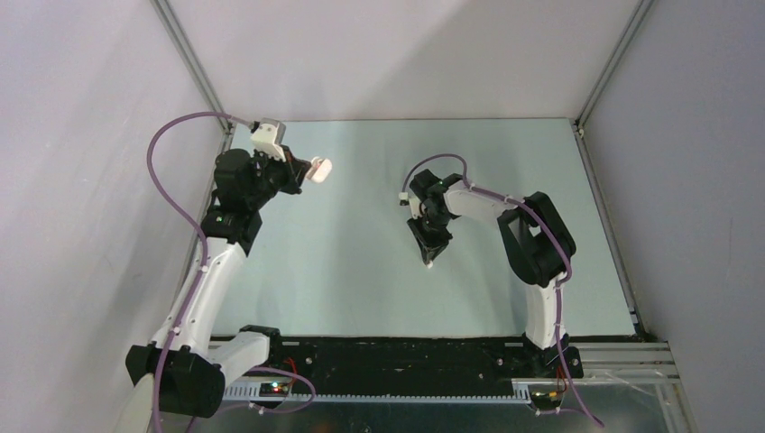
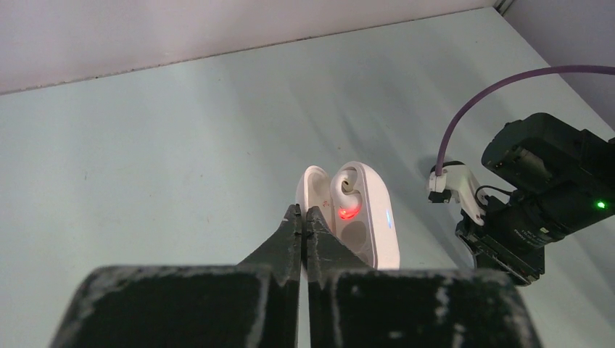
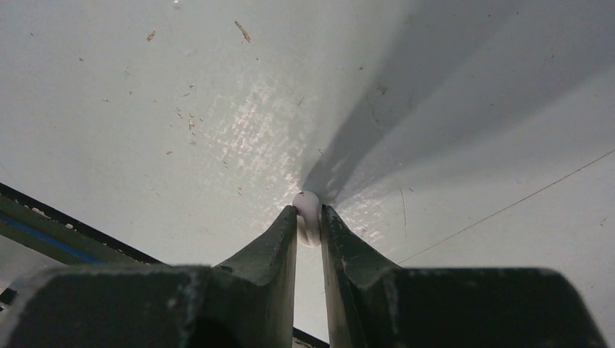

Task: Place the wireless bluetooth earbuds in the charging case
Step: Pick up the earbud from the center of the board.

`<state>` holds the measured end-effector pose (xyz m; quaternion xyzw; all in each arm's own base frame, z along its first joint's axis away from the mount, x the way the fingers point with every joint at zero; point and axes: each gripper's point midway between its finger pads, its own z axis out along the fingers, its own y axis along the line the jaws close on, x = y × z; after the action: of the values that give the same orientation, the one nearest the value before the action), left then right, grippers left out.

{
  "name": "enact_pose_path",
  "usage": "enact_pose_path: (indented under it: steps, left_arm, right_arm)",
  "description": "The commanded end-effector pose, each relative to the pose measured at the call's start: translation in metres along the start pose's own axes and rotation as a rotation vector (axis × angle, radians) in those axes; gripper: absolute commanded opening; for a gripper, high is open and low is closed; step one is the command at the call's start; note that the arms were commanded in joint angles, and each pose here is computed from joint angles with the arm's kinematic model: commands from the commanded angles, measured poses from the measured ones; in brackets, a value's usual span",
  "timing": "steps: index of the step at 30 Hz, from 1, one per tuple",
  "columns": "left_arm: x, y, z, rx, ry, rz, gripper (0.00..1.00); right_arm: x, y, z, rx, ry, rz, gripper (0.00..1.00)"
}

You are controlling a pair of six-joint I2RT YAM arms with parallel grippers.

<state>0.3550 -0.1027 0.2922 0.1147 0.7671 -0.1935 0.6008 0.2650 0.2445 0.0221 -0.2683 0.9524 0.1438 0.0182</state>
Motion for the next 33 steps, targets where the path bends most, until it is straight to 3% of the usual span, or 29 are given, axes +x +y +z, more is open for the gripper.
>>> enact_pose_path:
  steps: [1, 9, 17, 33]
  left_arm:
    - [-0.027, -0.005, -0.002, 0.024, -0.078, 0.006, 0.0]
    - [-0.026, -0.006, 0.0, 0.034, -0.072, 0.0, 0.0]
    - [-0.026, -0.007, 0.002, 0.038, -0.069, -0.008, 0.0]
    - [-0.025, -0.008, 0.003, 0.048, -0.065, -0.019, 0.0]
  right_arm:
    - [-0.005, 0.001, -0.017, 0.001, -0.041, -0.012, 0.2]
    - [-0.005, 0.007, -0.025, -0.021, -0.055, -0.007, 0.03]
    - [-0.003, 0.009, -0.026, -0.036, -0.052, -0.007, 0.24]
    - [0.0, 0.008, -0.019, -0.047, -0.039, -0.028, 0.25]
